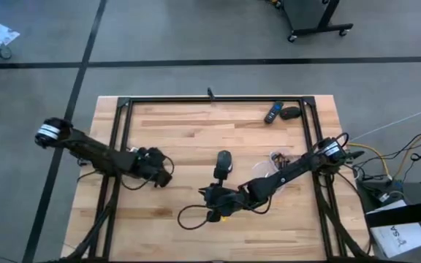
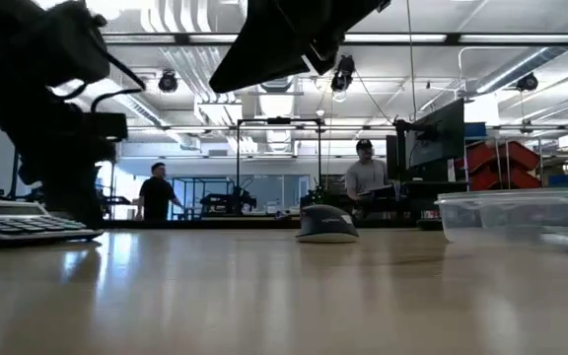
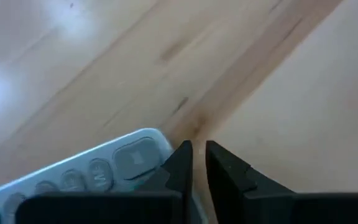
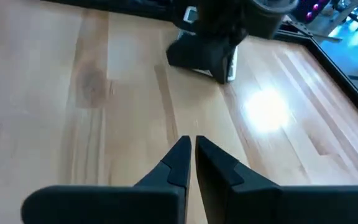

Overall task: Insert battery
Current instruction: Insert the brown battery into the calculator battery compartment, then open the black/white mouse battery compartment

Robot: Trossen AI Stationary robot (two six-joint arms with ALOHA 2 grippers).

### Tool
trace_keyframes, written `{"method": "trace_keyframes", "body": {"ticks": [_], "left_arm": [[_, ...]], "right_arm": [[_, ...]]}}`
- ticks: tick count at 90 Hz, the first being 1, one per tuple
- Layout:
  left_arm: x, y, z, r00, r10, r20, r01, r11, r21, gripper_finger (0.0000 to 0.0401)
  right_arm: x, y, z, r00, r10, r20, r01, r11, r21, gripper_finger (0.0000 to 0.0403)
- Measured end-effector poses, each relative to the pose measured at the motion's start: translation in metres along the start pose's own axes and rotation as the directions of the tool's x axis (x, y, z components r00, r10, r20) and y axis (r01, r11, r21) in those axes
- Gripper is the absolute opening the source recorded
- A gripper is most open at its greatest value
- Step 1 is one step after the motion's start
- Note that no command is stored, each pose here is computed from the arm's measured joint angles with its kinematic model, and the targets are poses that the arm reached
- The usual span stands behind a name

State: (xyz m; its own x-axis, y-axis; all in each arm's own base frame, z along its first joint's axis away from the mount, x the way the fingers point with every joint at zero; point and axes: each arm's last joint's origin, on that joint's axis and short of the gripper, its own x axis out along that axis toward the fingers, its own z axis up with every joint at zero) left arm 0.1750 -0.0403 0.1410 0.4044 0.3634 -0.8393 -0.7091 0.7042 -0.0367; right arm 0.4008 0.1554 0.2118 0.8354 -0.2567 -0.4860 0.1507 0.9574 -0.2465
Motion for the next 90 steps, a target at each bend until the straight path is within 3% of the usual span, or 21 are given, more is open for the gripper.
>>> {"method": "trace_keyframes", "body": {"ticks": [18,27,37,51,72,90], "left_arm": [[-0.005,-0.008,0.005,0.994,-0.095,0.059,0.096,0.995,-0.013,0.0027],[-0.007,-0.015,0.011,0.98,-0.166,0.111,0.168,0.986,-0.007,0.0027],[-0.009,-0.024,0.018,0.952,-0.245,0.181,0.246,0.969,0.015,0.0027],[-0.011,-0.037,0.026,0.903,-0.33,0.277,0.321,0.944,0.08,0.0027],[-0.011,-0.043,0.03,0.876,-0.367,0.315,0.349,0.93,0.112,0.0039],[-0.013,-0.046,0.032,0.855,-0.391,0.34,0.377,0.92,0.109,0.0103]], "right_arm": [[-0.003,-0.003,-0.003,0.999,-0.031,-0.041,0.027,0.996,-0.087,0.0007],[-0.01,-0.013,-0.009,0.979,-0.172,-0.109,0.155,0.976,-0.153,0.0007],[-0.018,-0.034,-0.015,0.918,-0.353,-0.183,0.325,0.931,-0.167,0.0008],[-0.023,-0.06,-0.026,0.869,-0.417,-0.267,0.405,0.909,-0.102,0.0029],[-0.018,-0.077,-0.046,0.868,-0.38,-0.321,0.418,0.906,0.059,0.0127],[-0.01,-0.083,-0.058,0.88,-0.34,-0.331,0.43,0.866,0.254,0.0234]]}}
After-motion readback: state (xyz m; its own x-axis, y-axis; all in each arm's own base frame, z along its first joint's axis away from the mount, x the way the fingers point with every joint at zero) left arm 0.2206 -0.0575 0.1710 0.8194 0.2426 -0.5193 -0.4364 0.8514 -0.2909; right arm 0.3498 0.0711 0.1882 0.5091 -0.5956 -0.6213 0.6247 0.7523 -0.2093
